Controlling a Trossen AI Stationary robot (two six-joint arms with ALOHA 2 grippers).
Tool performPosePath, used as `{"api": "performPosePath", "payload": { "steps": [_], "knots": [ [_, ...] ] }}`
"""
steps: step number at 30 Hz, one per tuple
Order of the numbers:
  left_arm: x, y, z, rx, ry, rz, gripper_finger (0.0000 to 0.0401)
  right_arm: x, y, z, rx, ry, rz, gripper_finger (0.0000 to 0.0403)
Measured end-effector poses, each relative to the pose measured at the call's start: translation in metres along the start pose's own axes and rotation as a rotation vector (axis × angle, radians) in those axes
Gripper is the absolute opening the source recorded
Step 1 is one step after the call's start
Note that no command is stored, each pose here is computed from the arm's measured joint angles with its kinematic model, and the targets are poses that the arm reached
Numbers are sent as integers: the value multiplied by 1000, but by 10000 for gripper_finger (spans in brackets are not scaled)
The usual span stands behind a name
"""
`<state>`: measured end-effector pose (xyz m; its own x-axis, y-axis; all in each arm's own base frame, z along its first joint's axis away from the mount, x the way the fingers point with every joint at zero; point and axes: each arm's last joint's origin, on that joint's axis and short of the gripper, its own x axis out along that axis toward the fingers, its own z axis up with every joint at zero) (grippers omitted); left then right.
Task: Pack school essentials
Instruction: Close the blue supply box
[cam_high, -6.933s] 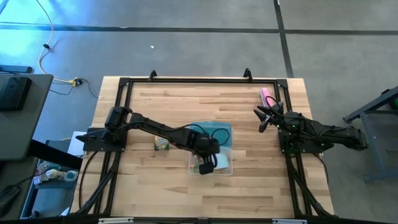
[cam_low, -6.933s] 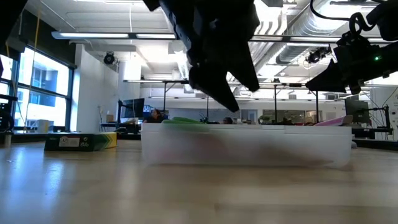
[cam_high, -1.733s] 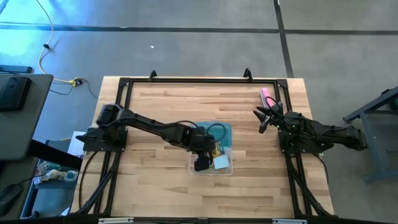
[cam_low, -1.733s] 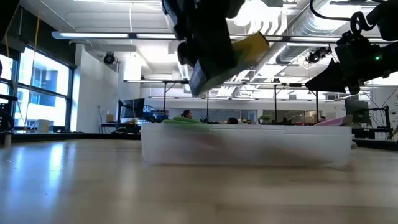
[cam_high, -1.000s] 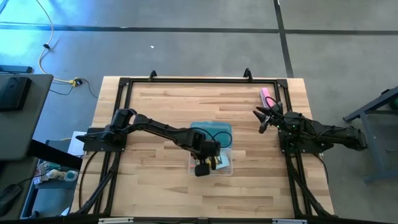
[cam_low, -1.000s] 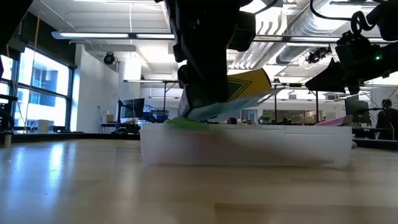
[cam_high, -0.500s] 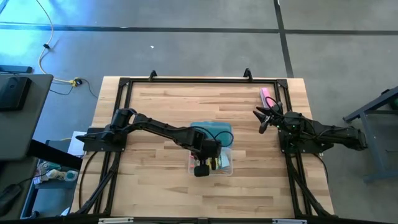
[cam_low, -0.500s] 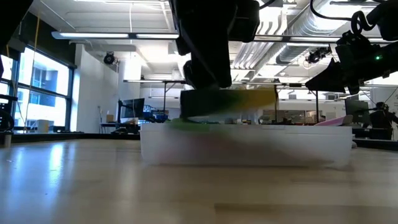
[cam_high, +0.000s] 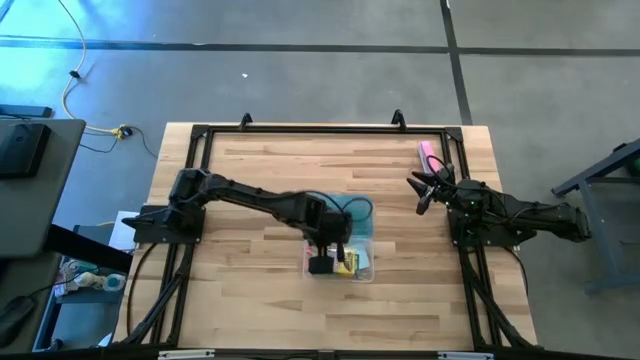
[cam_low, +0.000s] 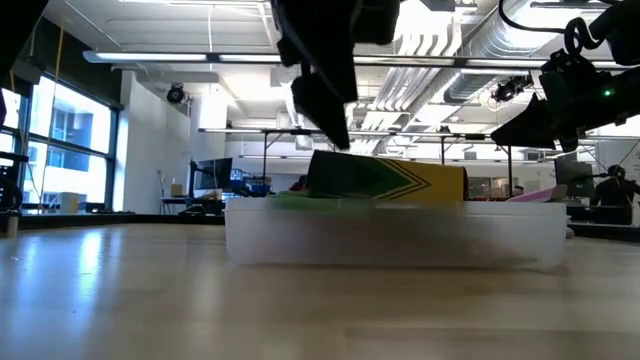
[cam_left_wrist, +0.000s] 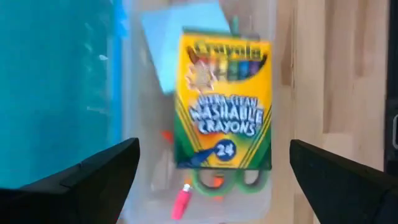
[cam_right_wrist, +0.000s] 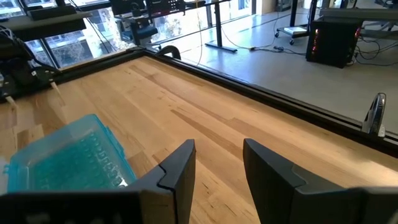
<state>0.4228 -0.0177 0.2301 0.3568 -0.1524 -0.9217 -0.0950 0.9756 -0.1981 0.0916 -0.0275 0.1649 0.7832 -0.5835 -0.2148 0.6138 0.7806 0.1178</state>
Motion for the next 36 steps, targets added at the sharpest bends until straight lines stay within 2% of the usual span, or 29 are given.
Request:
{"api": "performPosePath", "payload": {
  "steps": [9,13,16,23,29,36],
  "knots": [
    [-77,14,-6,-45,-147,181,400,0,0,0,0,1,6,126],
    [-104,23,-19,-122,-191,192,400,0,0,0,0,2,10,126],
    [-110,30,-35,-190,-180,200,400,0,0,0,-1,6,14,126],
    [-104,47,-79,-392,-171,219,400,0,1,-1,-3,10,17,126],
    [-78,58,-107,-556,-127,191,399,0,1,-1,-3,11,22,126],
    [-46,62,-135,-682,-28,185,399,0,1,-1,-3,10,21,126]
  ]
}}
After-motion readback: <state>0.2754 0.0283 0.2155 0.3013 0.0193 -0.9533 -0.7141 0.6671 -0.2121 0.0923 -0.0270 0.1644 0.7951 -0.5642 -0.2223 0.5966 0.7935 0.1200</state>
